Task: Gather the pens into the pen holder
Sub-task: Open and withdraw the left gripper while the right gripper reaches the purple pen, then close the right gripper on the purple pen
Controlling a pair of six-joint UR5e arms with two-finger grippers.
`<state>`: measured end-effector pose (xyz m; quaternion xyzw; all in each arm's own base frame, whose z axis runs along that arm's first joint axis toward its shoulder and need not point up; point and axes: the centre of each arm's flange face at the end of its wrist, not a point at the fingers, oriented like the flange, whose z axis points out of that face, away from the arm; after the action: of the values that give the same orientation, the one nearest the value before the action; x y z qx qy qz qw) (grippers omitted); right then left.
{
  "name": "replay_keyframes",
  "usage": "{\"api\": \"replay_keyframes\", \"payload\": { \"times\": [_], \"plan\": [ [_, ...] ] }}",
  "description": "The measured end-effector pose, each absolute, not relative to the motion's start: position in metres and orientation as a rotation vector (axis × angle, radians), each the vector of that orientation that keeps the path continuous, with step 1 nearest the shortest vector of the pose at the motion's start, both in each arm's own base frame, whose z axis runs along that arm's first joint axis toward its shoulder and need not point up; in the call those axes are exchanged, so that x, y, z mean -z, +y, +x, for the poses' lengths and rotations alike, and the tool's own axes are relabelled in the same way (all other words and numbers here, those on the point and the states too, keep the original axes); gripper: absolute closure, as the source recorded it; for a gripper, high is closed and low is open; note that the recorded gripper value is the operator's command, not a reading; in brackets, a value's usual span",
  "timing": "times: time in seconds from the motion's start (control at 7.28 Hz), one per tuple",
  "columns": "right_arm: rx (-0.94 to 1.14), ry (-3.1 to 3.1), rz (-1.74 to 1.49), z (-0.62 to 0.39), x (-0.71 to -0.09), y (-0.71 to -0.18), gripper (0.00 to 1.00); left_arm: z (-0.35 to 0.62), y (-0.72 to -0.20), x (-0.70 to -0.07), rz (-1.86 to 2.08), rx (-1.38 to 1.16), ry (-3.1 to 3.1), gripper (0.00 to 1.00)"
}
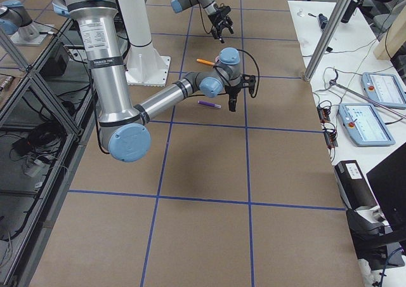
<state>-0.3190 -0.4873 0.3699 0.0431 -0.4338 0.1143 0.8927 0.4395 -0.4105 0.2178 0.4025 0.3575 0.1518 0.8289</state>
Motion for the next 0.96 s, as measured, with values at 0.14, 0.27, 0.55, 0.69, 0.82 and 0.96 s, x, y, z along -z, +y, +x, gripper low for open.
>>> {"api": "replay_keyframes", "payload": {
  "times": [0.14, 0.27, 0.55, 0.69, 0.82, 0.96],
  "plan": [
    [-0.277, -0.905, 0.043, -0.350, -0.359, -0.474, 0.04, 0.409, -0.424, -0.239, 0.742, -0.260, 0.821, 0.01],
    [-0.289, -0.893, 0.005, -0.374, -0.349, -0.465, 0.08, 0.377, -0.437, -0.260, 0.591, -0.207, 0.900, 0.01],
    [-0.285, -0.847, -0.058, -0.407, -0.332, -0.456, 0.15, 0.323, -0.450, -0.296, 0.357, -0.140, 1.000, 0.01],
    [-0.276, -0.831, -0.099, -0.417, -0.337, -0.456, 0.19, 0.312, -0.451, -0.303, 0.316, -0.131, 1.016, 0.01],
    [-0.268, -0.814, -0.151, -0.429, -0.349, -0.459, 0.20, 0.308, -0.451, -0.304, 0.302, -0.128, 1.024, 0.01],
    [-0.269, -0.799, -0.192, -0.439, -0.359, -0.463, 0.23, 0.306, -0.450, -0.303, 0.299, -0.127, 1.029, 0.01]
  ]
}}
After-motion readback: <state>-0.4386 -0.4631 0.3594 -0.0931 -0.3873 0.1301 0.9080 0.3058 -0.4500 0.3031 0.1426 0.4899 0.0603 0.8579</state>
